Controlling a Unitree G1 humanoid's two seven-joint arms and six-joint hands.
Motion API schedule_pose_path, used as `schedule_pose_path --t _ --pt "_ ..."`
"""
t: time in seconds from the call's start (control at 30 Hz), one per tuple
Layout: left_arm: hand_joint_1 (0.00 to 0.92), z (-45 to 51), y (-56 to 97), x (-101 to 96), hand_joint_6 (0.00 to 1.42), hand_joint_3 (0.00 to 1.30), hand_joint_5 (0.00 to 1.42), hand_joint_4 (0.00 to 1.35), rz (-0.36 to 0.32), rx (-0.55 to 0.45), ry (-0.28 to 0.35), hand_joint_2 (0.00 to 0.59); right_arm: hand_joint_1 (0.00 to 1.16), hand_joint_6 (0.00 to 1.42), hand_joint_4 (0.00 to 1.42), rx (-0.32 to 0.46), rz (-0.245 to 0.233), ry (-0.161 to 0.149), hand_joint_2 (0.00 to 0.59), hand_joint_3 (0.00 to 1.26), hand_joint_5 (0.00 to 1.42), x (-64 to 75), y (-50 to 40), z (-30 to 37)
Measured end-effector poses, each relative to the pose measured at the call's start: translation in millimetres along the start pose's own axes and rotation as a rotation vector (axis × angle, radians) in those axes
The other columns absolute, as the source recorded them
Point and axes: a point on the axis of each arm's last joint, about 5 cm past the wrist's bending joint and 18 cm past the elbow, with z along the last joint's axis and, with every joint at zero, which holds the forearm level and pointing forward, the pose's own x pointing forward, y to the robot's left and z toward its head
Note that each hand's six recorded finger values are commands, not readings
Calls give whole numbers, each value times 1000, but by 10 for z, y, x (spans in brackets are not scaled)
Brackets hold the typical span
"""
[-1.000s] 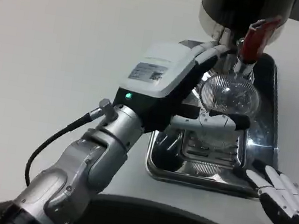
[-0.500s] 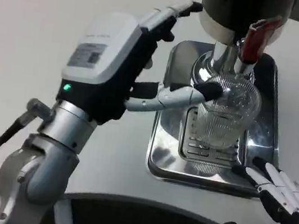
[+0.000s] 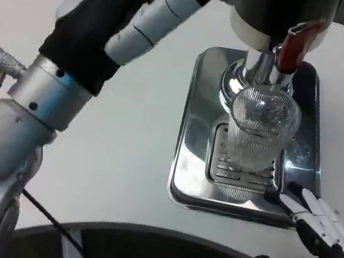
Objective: Grasp the cup under the faucet to collect the drink, then remove the cup.
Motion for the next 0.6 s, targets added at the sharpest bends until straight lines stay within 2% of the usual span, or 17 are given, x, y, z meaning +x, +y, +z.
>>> schedule_pose_path --t 0.07,0.2,0.3,0.4,0.6 --pt "0 8 51 87 396 289 351 268 -40 -77 1 112 240 0 0 1 2 -1 420 133 0 1 4 3" --pt "0 2 96 210 340 258 312 227 -108 -159 14 104 240 0 0 2 6 -4 420 133 0 1 11 9" --pt "0 1 109 284 315 242 301 211 -146 -176 24 106 240 0 3 1 9 -2 420 134 0 -4 15 12" --pt "0 -30 103 359 276 212 266 172 -193 -197 61 113 240 0 18 0 9 -3 420 134 0 -13 11 22" --pt "0 -106 58 416 274 209 256 167 -217 -189 112 113 241 0 35 -7 9 -6 420 134 0 -25 5 35"
